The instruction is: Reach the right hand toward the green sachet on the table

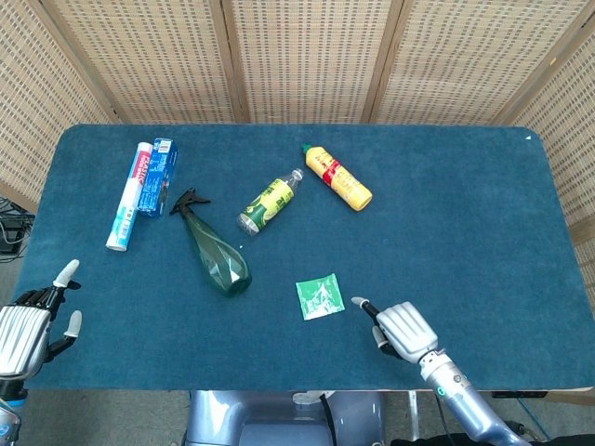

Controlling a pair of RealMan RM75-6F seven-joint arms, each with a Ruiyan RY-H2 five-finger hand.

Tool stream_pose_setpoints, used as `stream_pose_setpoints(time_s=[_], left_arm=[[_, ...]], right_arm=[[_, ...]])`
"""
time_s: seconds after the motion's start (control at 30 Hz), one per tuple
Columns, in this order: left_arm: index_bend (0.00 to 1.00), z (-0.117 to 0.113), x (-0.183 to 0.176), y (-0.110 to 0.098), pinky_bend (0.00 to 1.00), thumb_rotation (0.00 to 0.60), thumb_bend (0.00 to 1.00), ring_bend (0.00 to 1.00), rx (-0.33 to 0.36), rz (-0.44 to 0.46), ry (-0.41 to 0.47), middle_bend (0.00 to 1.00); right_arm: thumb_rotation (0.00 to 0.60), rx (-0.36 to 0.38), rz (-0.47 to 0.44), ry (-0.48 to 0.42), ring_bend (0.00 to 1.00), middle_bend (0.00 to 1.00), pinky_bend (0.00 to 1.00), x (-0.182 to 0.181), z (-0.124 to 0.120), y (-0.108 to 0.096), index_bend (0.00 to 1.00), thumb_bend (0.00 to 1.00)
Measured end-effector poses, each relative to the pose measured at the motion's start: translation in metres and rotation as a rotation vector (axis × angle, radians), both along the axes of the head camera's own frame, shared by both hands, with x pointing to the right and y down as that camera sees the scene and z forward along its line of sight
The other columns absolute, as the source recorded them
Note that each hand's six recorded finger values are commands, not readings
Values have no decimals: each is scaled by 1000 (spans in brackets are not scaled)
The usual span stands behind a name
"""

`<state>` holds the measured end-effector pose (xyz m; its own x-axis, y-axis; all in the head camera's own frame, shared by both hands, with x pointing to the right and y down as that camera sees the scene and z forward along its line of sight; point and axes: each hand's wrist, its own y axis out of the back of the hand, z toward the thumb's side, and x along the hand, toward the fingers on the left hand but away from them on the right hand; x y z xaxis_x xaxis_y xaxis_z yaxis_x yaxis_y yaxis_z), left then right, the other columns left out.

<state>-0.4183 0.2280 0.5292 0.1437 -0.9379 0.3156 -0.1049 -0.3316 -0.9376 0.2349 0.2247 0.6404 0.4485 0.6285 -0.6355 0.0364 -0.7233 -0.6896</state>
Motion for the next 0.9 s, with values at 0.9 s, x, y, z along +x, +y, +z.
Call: stream_pose_setpoints(time_s=[0.9], left_arm=[[0, 3, -5, -1, 458, 600, 522, 439, -24, -14, 0, 355]], right_arm=[[600, -98, -10, 53, 859, 774, 715, -67, 53, -17, 215, 860]])
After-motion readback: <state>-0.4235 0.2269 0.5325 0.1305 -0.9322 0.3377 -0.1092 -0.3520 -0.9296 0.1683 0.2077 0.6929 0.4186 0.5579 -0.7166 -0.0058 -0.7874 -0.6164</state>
